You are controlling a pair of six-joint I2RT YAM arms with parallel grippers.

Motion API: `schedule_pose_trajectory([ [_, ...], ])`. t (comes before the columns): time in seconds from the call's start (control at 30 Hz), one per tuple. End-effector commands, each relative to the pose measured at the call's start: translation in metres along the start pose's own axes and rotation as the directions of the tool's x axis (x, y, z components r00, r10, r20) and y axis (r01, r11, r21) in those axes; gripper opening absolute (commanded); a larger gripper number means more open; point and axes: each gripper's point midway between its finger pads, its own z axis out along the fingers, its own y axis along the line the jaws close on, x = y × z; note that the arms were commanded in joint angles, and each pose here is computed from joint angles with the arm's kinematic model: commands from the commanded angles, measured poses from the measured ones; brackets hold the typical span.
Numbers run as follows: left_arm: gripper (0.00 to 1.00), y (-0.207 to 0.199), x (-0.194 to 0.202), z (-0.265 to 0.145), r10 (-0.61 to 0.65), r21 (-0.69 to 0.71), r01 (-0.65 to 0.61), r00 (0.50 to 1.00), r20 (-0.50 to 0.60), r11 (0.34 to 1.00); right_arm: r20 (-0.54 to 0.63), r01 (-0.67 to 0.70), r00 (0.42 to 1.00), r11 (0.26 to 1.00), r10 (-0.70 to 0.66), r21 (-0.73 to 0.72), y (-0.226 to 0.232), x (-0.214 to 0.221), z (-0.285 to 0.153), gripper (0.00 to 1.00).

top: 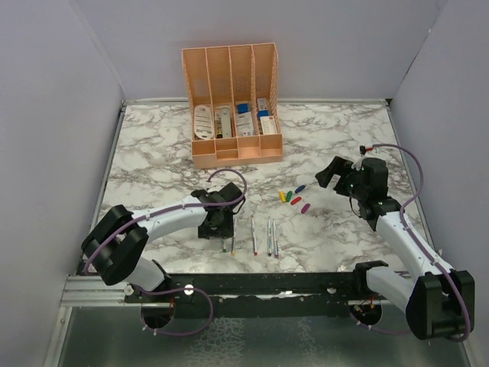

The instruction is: Insert the pens into the pen caps

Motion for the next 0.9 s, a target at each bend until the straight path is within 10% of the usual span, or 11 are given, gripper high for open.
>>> schedule_pose_trajectory([
  [0.0, 0.61, -0.004, 0.004, 0.002, 0.019, 0.010, -0.018, 0.999, -0.027, 1.000, -0.007, -0.004, 1.000, 1.000, 0.004, -0.018, 0.004, 0.003, -0.004, 0.99],
  [0.87, 0.47, 0.019, 0.021, 0.019, 0.073, -0.070, -0.085, 0.985, -0.159, 0.994, 0.005, -0.008, 1.000, 1.000, 0.007, 0.018, -0.002, 0.001, -0.007, 0.99],
])
